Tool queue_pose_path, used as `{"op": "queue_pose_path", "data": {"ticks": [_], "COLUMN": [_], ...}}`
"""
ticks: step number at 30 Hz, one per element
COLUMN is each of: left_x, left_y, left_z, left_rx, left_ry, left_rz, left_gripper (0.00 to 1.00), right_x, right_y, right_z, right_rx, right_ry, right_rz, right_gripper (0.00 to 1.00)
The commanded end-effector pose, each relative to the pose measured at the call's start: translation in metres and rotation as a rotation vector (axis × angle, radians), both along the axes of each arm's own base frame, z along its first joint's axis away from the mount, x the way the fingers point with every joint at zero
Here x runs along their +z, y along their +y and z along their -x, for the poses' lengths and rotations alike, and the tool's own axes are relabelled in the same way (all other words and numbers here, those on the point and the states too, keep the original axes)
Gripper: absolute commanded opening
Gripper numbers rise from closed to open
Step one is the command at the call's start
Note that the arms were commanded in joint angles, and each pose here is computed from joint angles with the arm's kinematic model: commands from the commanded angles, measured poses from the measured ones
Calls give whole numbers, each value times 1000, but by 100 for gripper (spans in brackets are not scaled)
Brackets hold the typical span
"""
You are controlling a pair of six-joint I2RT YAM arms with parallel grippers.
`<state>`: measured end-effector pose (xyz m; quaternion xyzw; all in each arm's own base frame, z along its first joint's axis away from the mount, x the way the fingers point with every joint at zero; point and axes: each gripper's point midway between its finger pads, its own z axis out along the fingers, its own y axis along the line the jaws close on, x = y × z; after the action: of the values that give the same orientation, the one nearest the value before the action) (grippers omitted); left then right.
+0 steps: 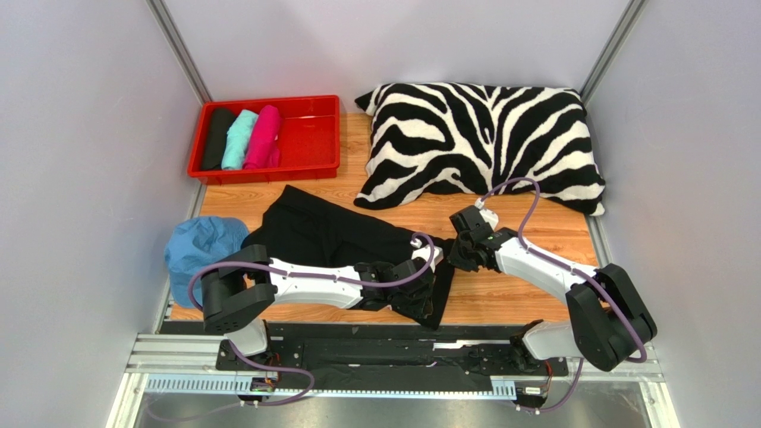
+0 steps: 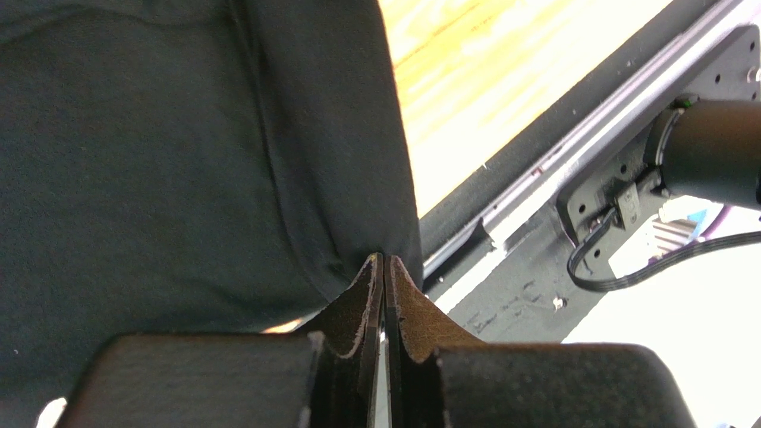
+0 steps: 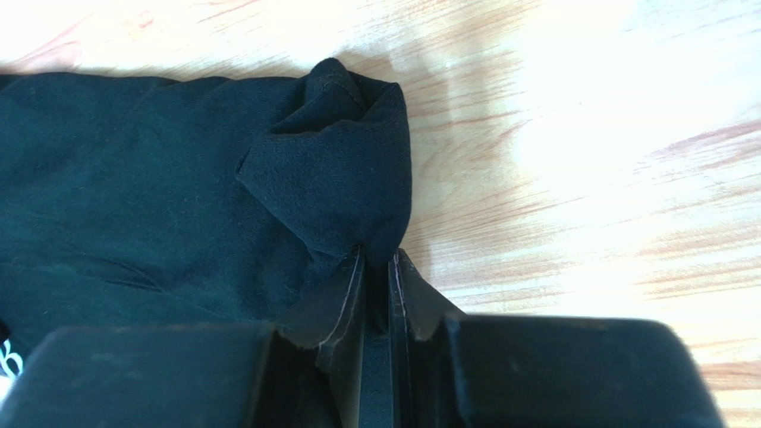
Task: Roll the t-shirts
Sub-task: Roll the T-shirt to the center of the board.
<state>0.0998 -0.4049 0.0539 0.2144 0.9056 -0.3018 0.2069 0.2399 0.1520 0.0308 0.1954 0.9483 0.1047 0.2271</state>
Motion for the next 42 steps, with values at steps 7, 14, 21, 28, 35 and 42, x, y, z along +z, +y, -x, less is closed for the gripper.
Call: {"op": "queue_pose_path", "data": {"ticks": [7, 14, 21, 28, 35, 42], "left_x": [22, 18, 13, 2, 5, -14], "left_y": [22, 14, 2, -6, -19, 2], "left_z": [15, 20, 15, 15, 21, 28], "left_rx": [36, 51, 59, 62, 27, 82], "left_ry": [4, 49, 69, 104, 140, 192], "left_rz": [-33, 6, 41, 70, 140, 151], "left_gripper": [34, 49, 55, 53, 20, 0], "right_x": [0, -3, -5, -6, -10, -7], "right_y": [-4, -2, -2, -1, -1, -5], "right_z": [-3, -3, -2, -2, -2, -3], "right_rx": [-31, -25, -23, -21, -23, -33], "right_ry": [6, 10, 13, 14, 27, 33], "right_rz": [48, 47, 46, 44, 51, 79], "right_gripper": [13, 11, 10, 8, 7, 7]}}
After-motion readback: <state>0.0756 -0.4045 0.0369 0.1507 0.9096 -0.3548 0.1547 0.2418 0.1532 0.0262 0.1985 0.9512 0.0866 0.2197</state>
